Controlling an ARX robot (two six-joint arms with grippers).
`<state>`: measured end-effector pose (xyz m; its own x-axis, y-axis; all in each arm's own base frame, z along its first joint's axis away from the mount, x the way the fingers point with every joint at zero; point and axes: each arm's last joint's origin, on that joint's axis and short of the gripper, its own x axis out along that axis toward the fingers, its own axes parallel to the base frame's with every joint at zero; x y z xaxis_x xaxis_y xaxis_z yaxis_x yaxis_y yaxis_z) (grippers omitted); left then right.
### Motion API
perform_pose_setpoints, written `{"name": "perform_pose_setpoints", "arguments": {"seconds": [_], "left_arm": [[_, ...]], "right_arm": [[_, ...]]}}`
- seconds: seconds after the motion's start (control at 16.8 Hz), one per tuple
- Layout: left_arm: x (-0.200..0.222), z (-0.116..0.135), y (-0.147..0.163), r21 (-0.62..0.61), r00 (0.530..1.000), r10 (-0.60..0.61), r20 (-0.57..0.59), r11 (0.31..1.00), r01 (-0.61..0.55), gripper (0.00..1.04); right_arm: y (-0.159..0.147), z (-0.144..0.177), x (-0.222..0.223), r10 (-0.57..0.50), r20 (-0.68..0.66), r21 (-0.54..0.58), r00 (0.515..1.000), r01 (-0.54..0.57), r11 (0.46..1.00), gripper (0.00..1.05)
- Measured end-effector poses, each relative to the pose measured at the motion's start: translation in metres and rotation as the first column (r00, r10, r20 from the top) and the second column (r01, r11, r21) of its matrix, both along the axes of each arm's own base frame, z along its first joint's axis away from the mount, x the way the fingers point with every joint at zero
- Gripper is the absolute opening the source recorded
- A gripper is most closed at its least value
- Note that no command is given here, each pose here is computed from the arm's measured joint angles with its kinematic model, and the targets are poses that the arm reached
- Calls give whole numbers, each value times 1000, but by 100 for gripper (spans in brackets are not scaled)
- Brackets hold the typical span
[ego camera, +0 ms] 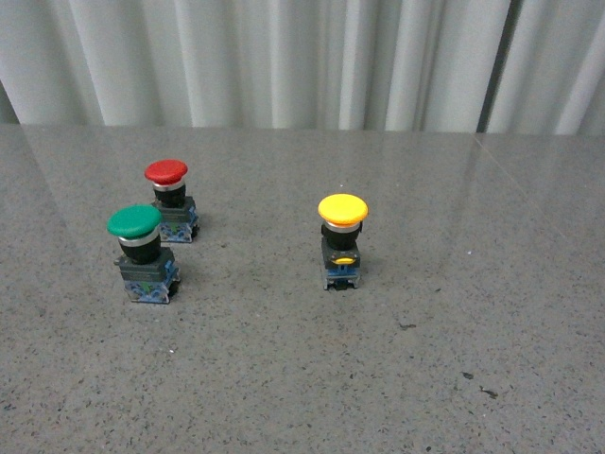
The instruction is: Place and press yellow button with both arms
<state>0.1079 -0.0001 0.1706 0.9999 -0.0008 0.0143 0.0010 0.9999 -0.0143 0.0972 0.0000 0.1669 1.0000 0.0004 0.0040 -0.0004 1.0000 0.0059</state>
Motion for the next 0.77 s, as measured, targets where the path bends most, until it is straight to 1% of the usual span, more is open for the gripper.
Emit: {"name": "perform_pose_setpoints", "arguments": {"seconds": [0.06,0.12,0.18,0.24,0.6,0.66,0.77], "left_arm": [[-4,-3,0,0,999,1,-33,1000,-1,2],[-10,-6,0,0,999,1,-39,1000,-1,2],[-11,0,0,1,1000,0,11,1000,0,2],[-11,-4,0,1,1000,0,-20,1000,0,2],[-11,-3,0,1,1000,0,-12,1000,0,2],[-11,-3,0,0,1000,0,-11,1000,0,9],[-11,-3,0,0,1000,0,-11,1000,0,31]], "right_arm": [[0,0,0,0,0,0,1000,0,1000,98],[0,0,0,0,0,0,1000,0,1000,98],[0,0,0,0,0,0,1000,0,1000,98],[0,0,0,0,1,0,1000,0,1000,98],[0,0,0,0,0,0,1000,0,1000,98],[0,0,0,0,0,0,1000,0,1000,98],[0,0,0,0,0,0,1000,0,1000,98]]}}
